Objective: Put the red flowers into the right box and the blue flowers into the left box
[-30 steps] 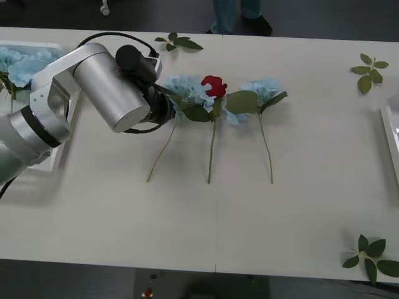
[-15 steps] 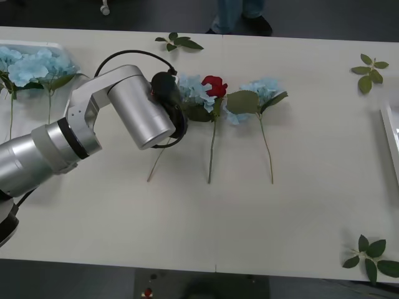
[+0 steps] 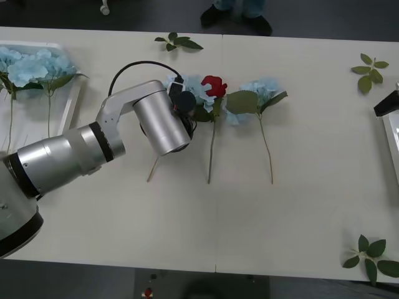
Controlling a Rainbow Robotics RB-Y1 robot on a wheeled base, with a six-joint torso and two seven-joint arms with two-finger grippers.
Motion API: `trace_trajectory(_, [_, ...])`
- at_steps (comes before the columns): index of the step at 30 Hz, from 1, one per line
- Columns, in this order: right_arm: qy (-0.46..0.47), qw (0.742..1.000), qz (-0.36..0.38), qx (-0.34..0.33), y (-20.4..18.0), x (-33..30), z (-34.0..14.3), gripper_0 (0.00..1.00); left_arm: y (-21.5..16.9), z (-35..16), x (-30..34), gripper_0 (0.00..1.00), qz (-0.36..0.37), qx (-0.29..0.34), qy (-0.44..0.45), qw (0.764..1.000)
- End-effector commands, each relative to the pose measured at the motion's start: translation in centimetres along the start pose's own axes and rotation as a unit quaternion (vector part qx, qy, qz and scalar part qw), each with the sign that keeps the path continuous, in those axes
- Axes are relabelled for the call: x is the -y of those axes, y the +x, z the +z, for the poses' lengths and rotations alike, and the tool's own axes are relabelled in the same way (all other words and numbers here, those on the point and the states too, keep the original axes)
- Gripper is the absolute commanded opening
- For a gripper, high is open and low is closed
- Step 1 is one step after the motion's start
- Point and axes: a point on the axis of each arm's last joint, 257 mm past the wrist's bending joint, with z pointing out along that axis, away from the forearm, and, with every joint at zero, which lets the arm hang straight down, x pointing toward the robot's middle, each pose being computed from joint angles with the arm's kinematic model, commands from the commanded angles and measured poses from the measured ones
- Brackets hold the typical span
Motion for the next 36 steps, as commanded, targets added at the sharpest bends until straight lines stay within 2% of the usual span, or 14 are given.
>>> trace_trajectory(1, [-0.005, 0.999, 0.024, 0.022, -1.2, -3.0, 1.2, 0.98, -3.4, -0.6, 0.8, 1.00, -0.016, 0.036, 0.013, 0.999])
trace_trajectory(5, [0.019, 0.999, 0.020, 0.045, -1.9, -5.0, 3.1, 0.98, -3.4, 0.1, 0.6, 1.00, -0.005, 0.045, 0.008, 0.999])
trace_trajectory(12, [0.053, 0.997, 0.003, 0.060, -1.1, -7.4, 7.1, 0.98, -3.1, 0.4, 0.2, 1.00, -0.003, 0.046, 0.004, 0.999])
trace_trajectory(15, [0.061, 0.996, -0.014, 0.063, -0.8, -8.5, 8.7, 0.98, -2.9, 0.6, 0.0, 0.79, 0.006, 0.048, 0.000, 0.999])
trace_trajectory(16, [0.060, 0.996, -0.018, 0.065, -0.8, -9.2, 9.2, 0.98, -2.8, 0.7, -0.2, 0.56, 0.008, 0.050, -0.002, 0.999])
trace_trajectory(17, [0.058, 0.996, -0.019, 0.067, -0.8, -9.9, 9.7, 0.98, -2.7, 0.8, -0.3, 0.29, 0.008, 0.049, -0.002, 0.999])
trace_trajectory(19, [0.049, 0.996, -0.016, 0.067, -0.9, -11.1, 10.5, 0.97, -2.8, 0.8, -0.3, 0.00, 0.007, 0.051, -0.001, 0.999])
trace_trajectory(29, [0.033, 0.995, -0.011, 0.090, -2.0, -16.2, 13.5, 0.98, -3.1, 0.7, -0.4, 0.00, 0.010, 0.056, -0.002, 0.998])
trace_trajectory(36, [0.042, 0.994, 0.003, 0.096, -2.6, -17.5, 16.1, 0.98, -3.1, 0.8, -0.5, 0.00, 0.012, 0.057, -0.003, 0.998])
